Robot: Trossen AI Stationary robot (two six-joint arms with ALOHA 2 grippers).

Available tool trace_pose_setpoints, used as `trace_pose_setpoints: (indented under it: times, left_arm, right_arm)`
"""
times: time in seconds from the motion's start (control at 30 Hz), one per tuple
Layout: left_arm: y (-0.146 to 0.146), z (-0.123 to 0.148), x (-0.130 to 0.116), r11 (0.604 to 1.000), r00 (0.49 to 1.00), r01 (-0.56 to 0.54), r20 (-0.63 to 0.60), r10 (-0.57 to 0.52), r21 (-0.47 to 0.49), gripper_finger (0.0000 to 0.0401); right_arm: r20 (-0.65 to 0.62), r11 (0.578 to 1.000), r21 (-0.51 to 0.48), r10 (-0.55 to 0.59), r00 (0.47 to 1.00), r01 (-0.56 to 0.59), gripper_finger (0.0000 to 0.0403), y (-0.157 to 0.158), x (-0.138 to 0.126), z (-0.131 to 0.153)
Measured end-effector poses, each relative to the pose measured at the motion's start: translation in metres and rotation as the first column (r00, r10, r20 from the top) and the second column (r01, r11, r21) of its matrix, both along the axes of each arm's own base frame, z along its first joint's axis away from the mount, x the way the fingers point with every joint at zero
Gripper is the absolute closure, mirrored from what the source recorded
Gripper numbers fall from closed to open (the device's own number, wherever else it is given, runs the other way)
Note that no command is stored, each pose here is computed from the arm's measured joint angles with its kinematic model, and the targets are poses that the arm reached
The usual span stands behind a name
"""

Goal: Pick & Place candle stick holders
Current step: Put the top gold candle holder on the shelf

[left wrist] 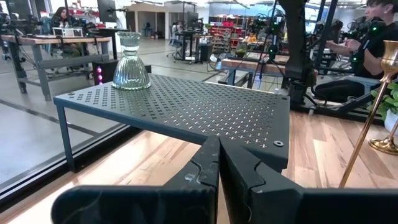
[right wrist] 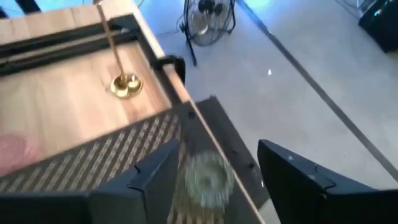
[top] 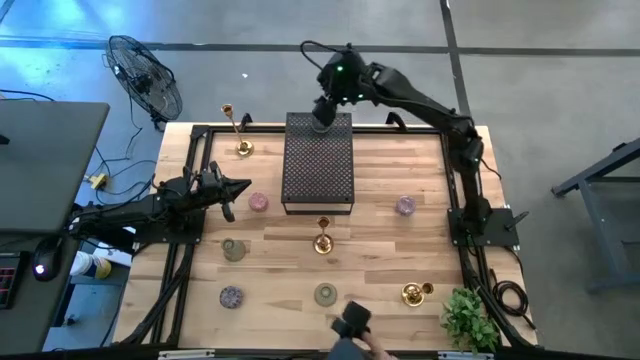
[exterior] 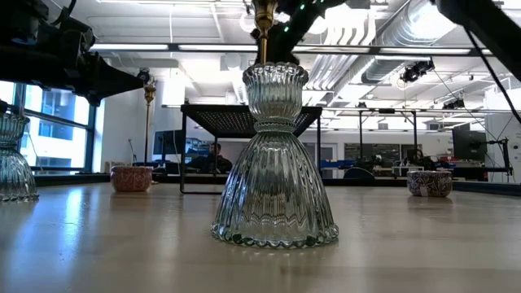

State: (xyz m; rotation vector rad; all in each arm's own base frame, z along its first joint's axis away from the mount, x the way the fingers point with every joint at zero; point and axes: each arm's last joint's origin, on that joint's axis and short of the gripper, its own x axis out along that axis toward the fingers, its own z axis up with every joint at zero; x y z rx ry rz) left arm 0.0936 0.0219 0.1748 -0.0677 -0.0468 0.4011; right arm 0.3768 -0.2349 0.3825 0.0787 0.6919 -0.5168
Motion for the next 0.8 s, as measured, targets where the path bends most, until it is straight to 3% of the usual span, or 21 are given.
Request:
trace_pose_setpoints:
  times: [0.1,0.2,0.37,0.47,0.6,0.8]
  left_arm:
    - [0.000,0.000,0.000,1.000,1.000,-0.016,0.002,0.016,-0.019,0.0398]
    - [0.001,-0.001,0.000,0.999,1.000,-0.028,0.002,0.028,-0.032,0.0398]
    - [0.002,-0.003,0.001,0.995,0.997,-0.072,-0.017,0.071,-0.073,0.0398]
    - [0.005,-0.006,0.003,0.979,0.986,-0.169,-0.033,0.166,-0.111,0.0400]
    - [0.010,-0.002,0.004,0.930,0.937,-0.348,-0.081,0.340,-0.116,0.0400]
    - [0.027,0.024,0.005,0.868,0.877,-0.480,-0.116,0.467,-0.129,0.0401]
  right_arm:
    - [-0.063,1.000,0.006,0.025,0.998,-0.024,0.0234,0.014,-0.010,0.005]
    - [-0.074,0.997,-0.016,0.078,0.994,-0.080,0.0292,0.032,-0.012,-0.007]
    - [0.057,0.983,-0.094,0.161,0.985,-0.155,0.0391,0.067,-0.027,-0.047]
    - [0.168,0.979,-0.141,0.172,0.971,-0.149,0.0381,0.086,-0.050,-0.064]
    - [0.288,0.978,-0.180,0.159,0.944,-0.109,0.0370,0.105,-0.084,-0.083]
    - [0.420,0.970,-0.234,0.162,0.893,-0.066,0.0399,0.121,-0.128,-0.103]
